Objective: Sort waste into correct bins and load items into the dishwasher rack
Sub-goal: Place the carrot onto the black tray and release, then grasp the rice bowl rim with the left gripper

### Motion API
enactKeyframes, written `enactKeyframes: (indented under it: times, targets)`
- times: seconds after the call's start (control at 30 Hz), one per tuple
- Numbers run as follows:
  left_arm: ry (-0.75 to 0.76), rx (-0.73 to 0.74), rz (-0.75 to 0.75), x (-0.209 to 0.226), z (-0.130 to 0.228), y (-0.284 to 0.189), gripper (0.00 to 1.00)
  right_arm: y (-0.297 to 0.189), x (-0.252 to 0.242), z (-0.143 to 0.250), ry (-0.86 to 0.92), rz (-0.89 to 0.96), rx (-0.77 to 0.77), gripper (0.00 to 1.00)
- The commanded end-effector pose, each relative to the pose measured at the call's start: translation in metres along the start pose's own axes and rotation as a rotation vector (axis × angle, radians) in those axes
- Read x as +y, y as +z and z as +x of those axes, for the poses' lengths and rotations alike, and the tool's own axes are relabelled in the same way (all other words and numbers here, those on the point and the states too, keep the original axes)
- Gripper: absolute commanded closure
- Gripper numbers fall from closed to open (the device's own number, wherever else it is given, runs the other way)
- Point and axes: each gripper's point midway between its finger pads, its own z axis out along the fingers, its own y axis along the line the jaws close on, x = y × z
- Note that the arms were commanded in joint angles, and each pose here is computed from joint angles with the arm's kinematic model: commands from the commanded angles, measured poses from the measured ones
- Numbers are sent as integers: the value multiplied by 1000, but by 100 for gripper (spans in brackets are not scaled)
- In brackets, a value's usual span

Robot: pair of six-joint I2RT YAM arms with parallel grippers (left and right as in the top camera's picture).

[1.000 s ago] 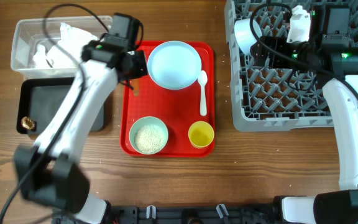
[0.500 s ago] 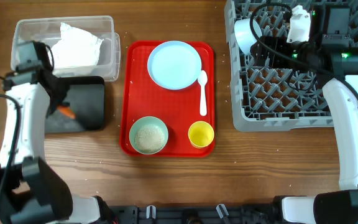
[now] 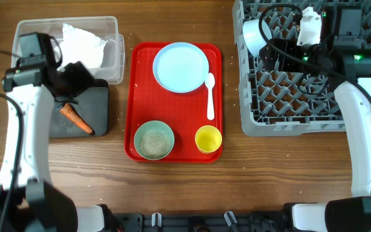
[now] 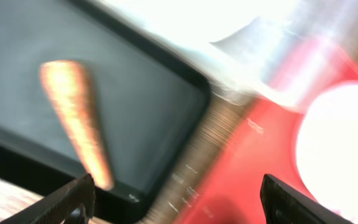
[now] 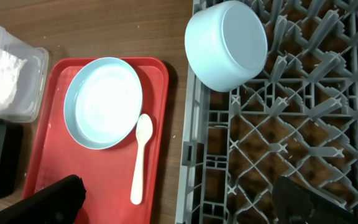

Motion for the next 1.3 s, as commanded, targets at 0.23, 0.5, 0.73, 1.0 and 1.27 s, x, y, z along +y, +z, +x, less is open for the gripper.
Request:
enactKeyframes:
  times: [0.23, 0.5, 0.73, 1.0, 1.27]
  targets:
    - [631, 285, 44, -123, 194, -6, 17, 6, -1, 2, 2, 10, 14, 0]
    - [812, 421, -33, -84, 286, 37, 25, 6, -1, 2, -1, 10, 13, 0]
    - [819, 372, 16, -90, 292, 54, 64, 6, -1, 3, 3, 10, 18, 0]
    - [819, 341, 24, -88, 292, 65, 77, 6, -1, 3, 3, 11, 19, 0]
    - [730, 320, 50, -110, 282, 51, 96, 6, -1, 3, 3, 11, 20, 0]
